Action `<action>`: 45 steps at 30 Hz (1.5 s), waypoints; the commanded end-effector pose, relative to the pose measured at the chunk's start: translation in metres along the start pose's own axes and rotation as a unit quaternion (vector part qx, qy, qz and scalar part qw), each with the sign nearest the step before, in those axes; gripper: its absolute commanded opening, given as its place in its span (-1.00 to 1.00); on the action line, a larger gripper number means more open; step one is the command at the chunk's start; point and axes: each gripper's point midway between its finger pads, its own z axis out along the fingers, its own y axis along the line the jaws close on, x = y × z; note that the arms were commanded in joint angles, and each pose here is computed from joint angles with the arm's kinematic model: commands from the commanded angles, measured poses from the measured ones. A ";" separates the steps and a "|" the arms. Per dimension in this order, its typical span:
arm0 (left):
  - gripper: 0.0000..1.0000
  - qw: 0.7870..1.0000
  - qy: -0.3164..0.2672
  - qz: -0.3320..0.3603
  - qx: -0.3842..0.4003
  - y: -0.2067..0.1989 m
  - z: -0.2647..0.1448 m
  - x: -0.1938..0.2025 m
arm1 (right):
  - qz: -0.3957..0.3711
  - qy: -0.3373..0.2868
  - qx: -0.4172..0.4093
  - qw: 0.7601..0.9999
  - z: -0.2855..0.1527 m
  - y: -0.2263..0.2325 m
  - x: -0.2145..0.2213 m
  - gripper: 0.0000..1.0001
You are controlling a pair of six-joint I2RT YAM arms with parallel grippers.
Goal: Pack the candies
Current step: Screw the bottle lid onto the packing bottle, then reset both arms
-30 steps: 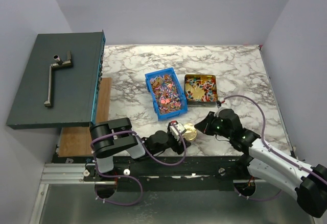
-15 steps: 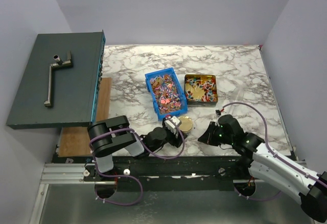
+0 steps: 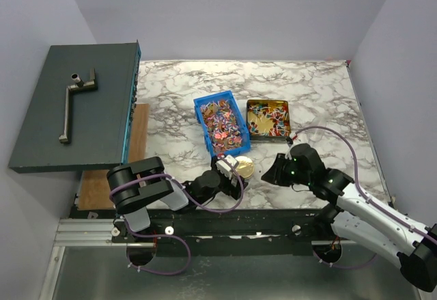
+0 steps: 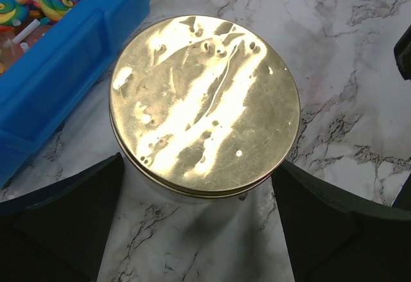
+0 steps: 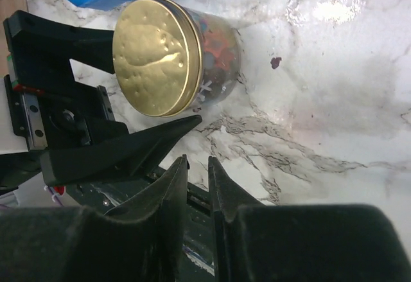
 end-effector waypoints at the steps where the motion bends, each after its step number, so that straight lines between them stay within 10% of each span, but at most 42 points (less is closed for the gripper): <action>1: 0.97 0.994 0.098 0.012 -0.036 0.023 -0.023 0.054 | -0.031 -0.030 0.006 0.999 -0.003 0.007 -0.020 -0.53; 19: 0.97 0.992 0.120 -0.013 0.034 -0.008 -0.055 0.036 | -0.069 -0.064 0.010 0.996 -0.003 0.022 -0.051 -0.25; 37: 0.97 0.993 0.108 0.011 0.042 -0.026 -0.092 -0.065 | -0.098 -0.119 0.017 0.988 -0.015 0.042 -0.091 0.11; 42: 0.97 0.991 0.135 0.013 0.015 -0.026 -0.095 -0.090 | -0.109 -0.128 0.016 0.986 -0.018 0.048 -0.099 0.41; 45: 0.97 0.988 0.153 0.019 0.001 -0.026 -0.096 -0.102 | -0.112 -0.138 0.020 0.984 -0.022 0.052 -0.107 0.99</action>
